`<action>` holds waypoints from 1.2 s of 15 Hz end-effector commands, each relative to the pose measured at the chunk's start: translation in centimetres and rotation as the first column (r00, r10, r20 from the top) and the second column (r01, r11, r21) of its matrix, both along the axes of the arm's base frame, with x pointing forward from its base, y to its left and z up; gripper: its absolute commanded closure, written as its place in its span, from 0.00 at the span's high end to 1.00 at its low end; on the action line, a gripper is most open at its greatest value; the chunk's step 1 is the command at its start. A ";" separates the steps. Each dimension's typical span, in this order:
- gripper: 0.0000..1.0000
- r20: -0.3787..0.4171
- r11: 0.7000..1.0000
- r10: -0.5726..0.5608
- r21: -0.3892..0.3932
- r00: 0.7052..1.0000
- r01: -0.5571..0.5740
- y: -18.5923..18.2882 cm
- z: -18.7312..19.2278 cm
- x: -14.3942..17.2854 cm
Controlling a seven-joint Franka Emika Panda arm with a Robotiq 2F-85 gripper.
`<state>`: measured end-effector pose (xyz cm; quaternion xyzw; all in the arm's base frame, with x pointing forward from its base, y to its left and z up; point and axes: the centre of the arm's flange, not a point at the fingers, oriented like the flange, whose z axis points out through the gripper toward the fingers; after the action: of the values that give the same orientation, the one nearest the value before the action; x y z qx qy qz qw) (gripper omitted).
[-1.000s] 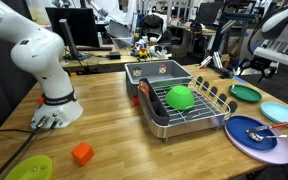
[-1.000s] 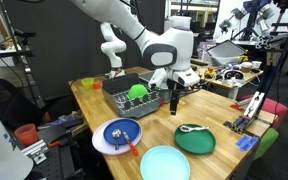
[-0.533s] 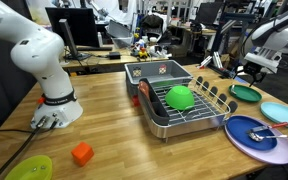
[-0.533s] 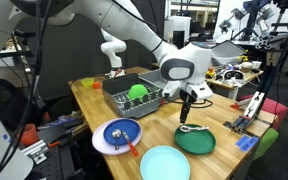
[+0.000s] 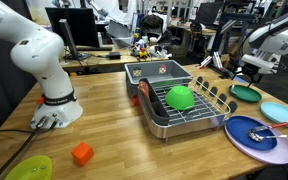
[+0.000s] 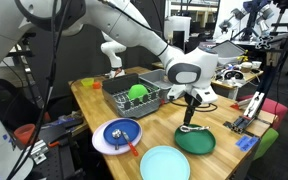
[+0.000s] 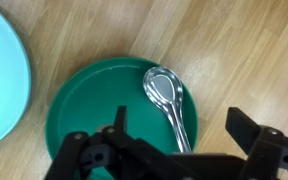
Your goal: Pick up the silver spoon from the green plate and put it on the light blue plate.
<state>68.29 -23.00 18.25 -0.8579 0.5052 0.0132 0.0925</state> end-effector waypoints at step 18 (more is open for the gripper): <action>1.00 -0.022 0.999 -0.028 -0.031 0.999 0.027 -1.4 -5.5 1.7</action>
<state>68.79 -24.24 13.24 -0.8508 0.5190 0.0164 0.0814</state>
